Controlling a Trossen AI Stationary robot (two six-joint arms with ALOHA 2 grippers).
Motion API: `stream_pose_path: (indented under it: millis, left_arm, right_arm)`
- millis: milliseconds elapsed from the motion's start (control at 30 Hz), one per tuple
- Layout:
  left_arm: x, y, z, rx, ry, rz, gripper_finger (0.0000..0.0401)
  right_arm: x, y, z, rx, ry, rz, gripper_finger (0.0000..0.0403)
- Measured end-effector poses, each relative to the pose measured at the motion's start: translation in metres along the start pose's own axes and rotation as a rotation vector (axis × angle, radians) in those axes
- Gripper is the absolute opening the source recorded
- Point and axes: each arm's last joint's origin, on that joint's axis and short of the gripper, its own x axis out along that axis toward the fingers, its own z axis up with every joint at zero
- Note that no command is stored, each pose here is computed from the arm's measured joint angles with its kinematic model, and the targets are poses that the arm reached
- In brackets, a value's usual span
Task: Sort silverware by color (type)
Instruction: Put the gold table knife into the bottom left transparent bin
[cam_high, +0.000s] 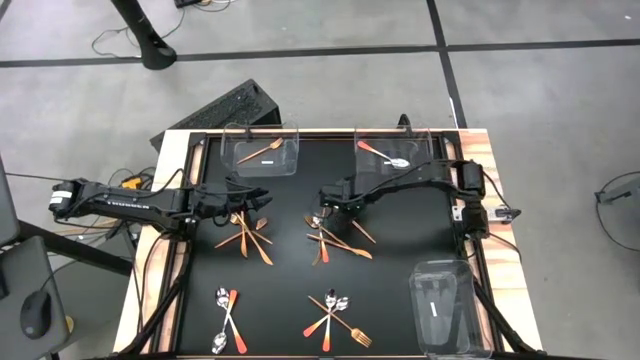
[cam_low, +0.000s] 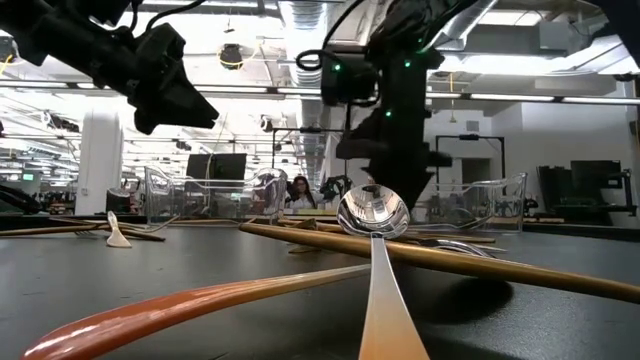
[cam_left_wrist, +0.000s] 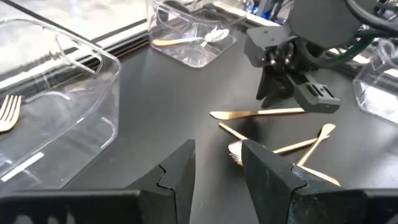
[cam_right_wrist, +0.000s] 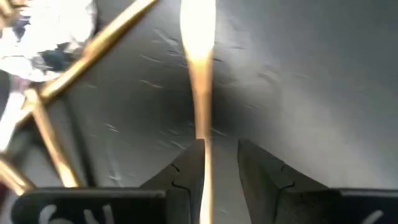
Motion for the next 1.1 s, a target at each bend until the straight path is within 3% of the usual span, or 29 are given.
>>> stream_pose_path:
  millis: [267, 600, 800, 967, 1100]
  left_arm:
    - [0.000, 0.002, -0.006, 0.028, 0.055, 0.024, 0.0118]
    - [0.000, 0.003, -0.006, 0.048, 0.049, 0.047, 0.0118]
    - [0.000, 0.003, -0.006, 0.050, 0.049, 0.053, 0.0118]
    - [0.000, 0.004, -0.006, 0.052, 0.055, 0.056, 0.0118]
    - [0.000, 0.004, -0.007, 0.056, 0.064, 0.060, 0.0118]
  right_arm:
    - [0.010, 0.007, 0.007, -0.019, -0.016, 0.082, 0.0115]
    - [0.021, -0.016, 0.017, 0.016, 0.015, 0.080, 0.0115]
    - [0.016, -0.016, 0.016, -0.001, 0.045, 0.107, 0.0115]
    - [0.000, -0.011, 0.012, 0.051, 0.042, 0.053, 0.0115]
    - [0.000, -0.021, 0.002, 0.190, 0.114, -0.089, 0.0123]
